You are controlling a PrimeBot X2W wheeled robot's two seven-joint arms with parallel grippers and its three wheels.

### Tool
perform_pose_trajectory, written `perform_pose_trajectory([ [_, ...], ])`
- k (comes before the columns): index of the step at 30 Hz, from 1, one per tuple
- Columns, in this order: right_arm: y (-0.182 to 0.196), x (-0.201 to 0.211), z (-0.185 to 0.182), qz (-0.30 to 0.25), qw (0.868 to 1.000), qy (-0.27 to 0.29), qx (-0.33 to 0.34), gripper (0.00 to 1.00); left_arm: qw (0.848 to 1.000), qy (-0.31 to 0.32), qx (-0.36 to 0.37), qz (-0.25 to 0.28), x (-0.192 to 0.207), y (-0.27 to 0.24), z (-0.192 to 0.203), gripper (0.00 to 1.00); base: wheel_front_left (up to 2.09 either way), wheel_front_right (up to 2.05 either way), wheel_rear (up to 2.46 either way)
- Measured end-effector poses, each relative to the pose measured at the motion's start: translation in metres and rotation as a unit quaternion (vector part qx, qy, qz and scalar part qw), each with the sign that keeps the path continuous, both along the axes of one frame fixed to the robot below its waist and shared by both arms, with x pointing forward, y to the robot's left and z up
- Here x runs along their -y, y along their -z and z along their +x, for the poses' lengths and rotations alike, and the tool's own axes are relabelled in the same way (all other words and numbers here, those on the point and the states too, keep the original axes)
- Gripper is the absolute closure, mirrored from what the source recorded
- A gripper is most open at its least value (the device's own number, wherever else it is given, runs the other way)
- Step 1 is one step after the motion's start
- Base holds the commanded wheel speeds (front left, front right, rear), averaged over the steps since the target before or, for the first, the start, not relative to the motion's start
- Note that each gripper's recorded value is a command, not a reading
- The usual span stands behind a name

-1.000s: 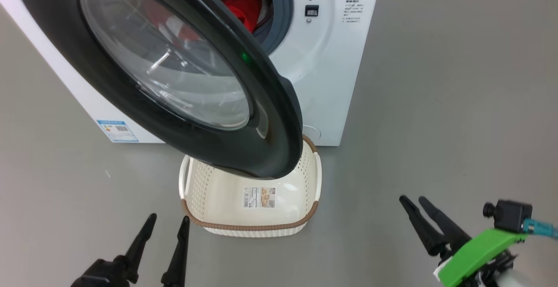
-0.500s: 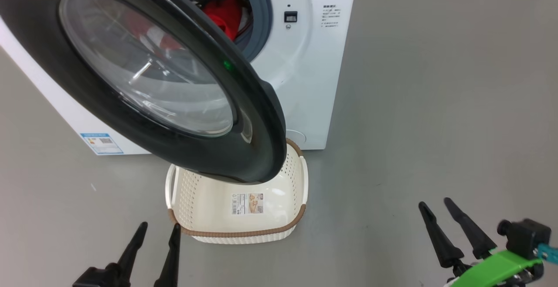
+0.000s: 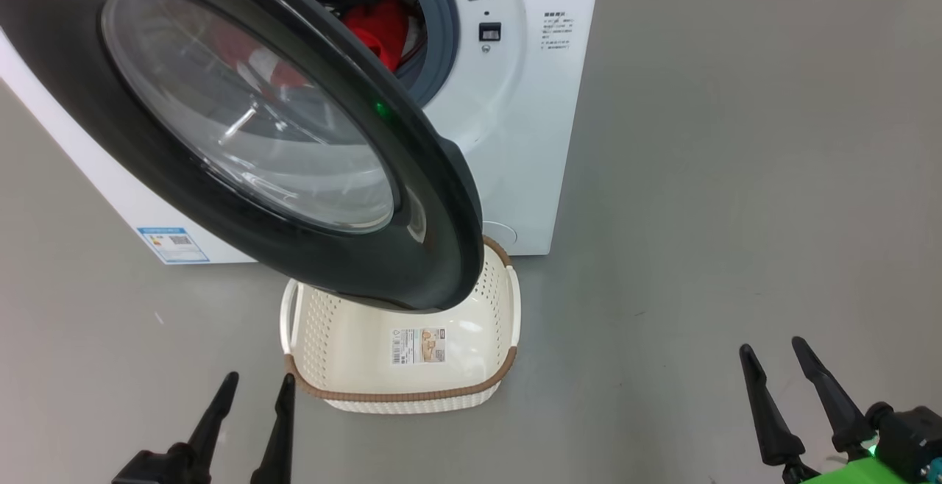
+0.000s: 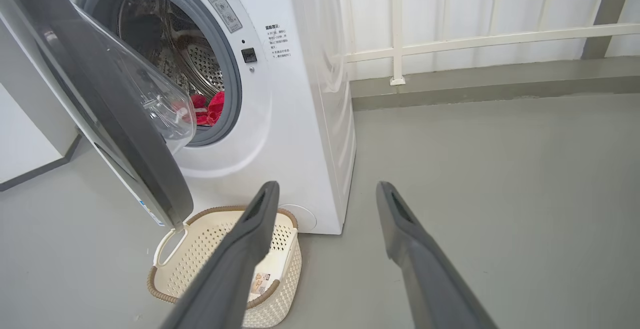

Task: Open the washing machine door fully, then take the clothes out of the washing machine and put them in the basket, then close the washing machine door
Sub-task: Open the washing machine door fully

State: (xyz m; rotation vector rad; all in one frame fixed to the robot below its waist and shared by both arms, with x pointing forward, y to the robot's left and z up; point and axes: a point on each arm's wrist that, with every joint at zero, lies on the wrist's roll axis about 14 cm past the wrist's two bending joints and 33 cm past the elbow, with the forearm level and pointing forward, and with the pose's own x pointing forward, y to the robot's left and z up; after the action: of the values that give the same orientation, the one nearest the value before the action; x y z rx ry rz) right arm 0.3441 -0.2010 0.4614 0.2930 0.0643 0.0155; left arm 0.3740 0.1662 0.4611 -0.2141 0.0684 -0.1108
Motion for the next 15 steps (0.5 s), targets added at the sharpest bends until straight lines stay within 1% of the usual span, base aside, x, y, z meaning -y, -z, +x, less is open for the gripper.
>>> perform_pose_trajectory([
  [7, 0.014, -0.001, -0.008, -0.006, 1.000, 0.003, -0.024, 0.00, 1.000, -0.009, -0.003, 0.000, -0.005, 0.002, -0.003, 0.00, 0.00, 0.00, 0.00],
  [15, 0.015, -0.003, -0.006, -0.012, 1.000, 0.000, -0.025, 0.00, 1.000, -0.013, -0.007, -0.001, -0.007, 0.004, -0.005, 0.00, 0.00, 0.00, 0.00],
])
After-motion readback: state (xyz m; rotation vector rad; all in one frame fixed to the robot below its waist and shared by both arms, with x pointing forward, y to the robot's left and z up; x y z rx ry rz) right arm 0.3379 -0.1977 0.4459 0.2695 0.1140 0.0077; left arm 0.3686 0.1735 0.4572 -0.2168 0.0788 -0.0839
